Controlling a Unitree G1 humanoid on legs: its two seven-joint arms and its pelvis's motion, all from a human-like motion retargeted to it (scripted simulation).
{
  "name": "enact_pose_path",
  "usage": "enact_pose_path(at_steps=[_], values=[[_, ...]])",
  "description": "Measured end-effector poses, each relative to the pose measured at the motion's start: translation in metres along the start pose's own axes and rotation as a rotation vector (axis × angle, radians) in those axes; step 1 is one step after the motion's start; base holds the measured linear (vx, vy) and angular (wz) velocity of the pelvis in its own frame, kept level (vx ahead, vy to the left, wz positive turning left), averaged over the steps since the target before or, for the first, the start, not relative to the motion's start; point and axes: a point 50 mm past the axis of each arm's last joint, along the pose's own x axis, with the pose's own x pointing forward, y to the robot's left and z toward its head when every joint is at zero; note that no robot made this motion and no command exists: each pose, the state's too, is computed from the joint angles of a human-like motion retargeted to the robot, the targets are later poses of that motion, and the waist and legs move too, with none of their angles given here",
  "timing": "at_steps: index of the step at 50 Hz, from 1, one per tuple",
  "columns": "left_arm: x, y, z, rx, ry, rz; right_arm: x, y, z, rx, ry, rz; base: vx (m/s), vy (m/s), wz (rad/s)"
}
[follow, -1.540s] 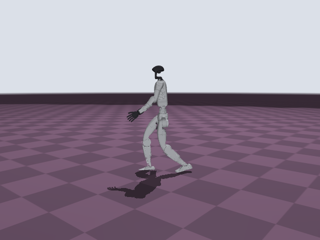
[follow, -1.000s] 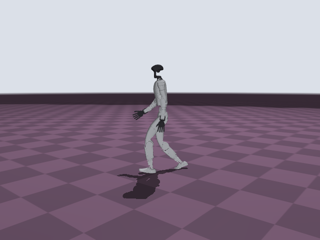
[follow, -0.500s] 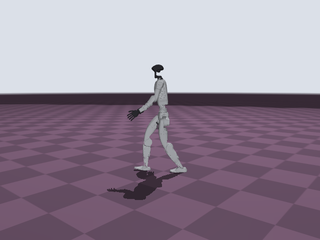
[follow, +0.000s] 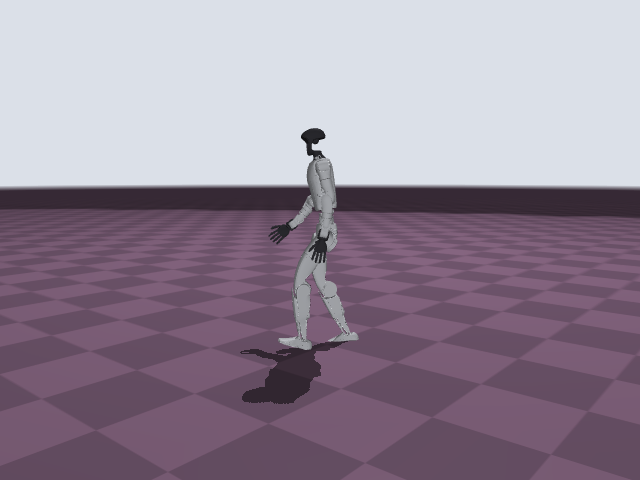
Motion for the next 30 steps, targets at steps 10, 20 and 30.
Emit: enact_pose_path(at_steps=[10,20,30], values=[[0.004,0.002,0.01,0.048,0.006,0.019,-0.04,0.001,-0.085,-0.14,0.34,0.086,0.01,0.01,0.06],[0.012,0.033,0.109,0.002,-0.242,0.16,-0.073,-0.008,-0.132,-0.212,0.574,0.138,0.0,0.03,-0.01],[-0.002,0.04,0.183,-0.045,-0.494,0.212,-0.064,-0.015,-0.122,-0.213,0.514,0.071,0.0,0.0,0.0]])
